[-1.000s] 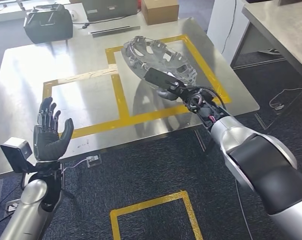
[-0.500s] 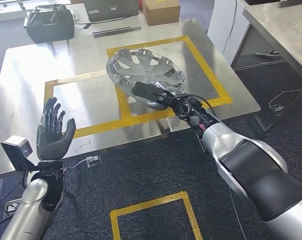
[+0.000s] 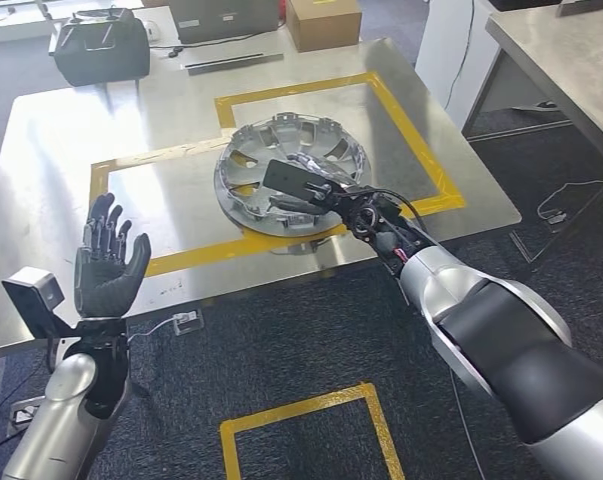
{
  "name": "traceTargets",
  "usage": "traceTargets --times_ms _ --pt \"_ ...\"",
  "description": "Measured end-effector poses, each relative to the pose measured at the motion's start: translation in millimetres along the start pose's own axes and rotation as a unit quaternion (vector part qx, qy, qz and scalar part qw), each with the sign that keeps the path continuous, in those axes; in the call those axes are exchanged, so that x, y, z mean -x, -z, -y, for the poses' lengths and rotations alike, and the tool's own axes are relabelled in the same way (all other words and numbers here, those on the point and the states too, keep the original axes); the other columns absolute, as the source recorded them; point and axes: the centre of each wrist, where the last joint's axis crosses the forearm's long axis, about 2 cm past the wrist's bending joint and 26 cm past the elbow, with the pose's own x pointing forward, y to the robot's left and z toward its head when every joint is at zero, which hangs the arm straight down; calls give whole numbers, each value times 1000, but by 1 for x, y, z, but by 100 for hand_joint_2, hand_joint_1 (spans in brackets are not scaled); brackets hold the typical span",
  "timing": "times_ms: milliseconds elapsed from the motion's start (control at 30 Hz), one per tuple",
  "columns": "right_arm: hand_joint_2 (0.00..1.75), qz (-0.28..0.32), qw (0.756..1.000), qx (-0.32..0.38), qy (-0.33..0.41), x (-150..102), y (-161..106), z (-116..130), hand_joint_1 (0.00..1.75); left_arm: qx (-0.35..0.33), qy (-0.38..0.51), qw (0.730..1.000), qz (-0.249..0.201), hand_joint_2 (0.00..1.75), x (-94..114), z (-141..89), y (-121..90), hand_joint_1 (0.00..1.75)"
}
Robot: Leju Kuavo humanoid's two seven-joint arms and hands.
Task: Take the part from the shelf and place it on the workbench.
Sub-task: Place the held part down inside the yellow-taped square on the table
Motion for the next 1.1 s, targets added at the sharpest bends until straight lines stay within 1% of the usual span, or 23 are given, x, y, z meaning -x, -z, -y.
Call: traceTargets --times_ms 267,400,500,567,667,733,800,933,1033,1100 --pt "0 -6 1000 30 8 1 0 3 0 -2 1 1000 -1 175 1 0 0 0" --pt "0 -4 998 54 32 0 0 7 0 -5 2 1000 -2 0 2 0 0 0" --pt "0 10 995 66 76 0 0 11 0 -8 3 1000 -4 0 2 0 -1 0" --pt "0 30 989 71 126 0 1 15 0 -11 4 1000 -5 0 2 0 -1 0" --pt "0 76 972 64 211 -2 1 18 0 -17 12 1000 -5 0 3 -1 -2 0" --pt "0 104 957 55 264 -7 2 15 0 -21 20 1000 -6 0 3 -3 -3 0" --pt "0 121 938 48 320 -12 2 4 0 -24 33 999 -6 0 3 -4 -4 0" --pt "0 128 891 46 434 -20 -5 -35 0 -32 54 998 -10 0 2 -8 -9 0" --pt "0 130 862 53 486 -26 -17 -60 0 -40 65 997 -13 0 2 -11 -15 0" --pt "0 137 852 54 503 -32 -25 -72 0 -45 70 996 -13 0 1 -14 -19 0"
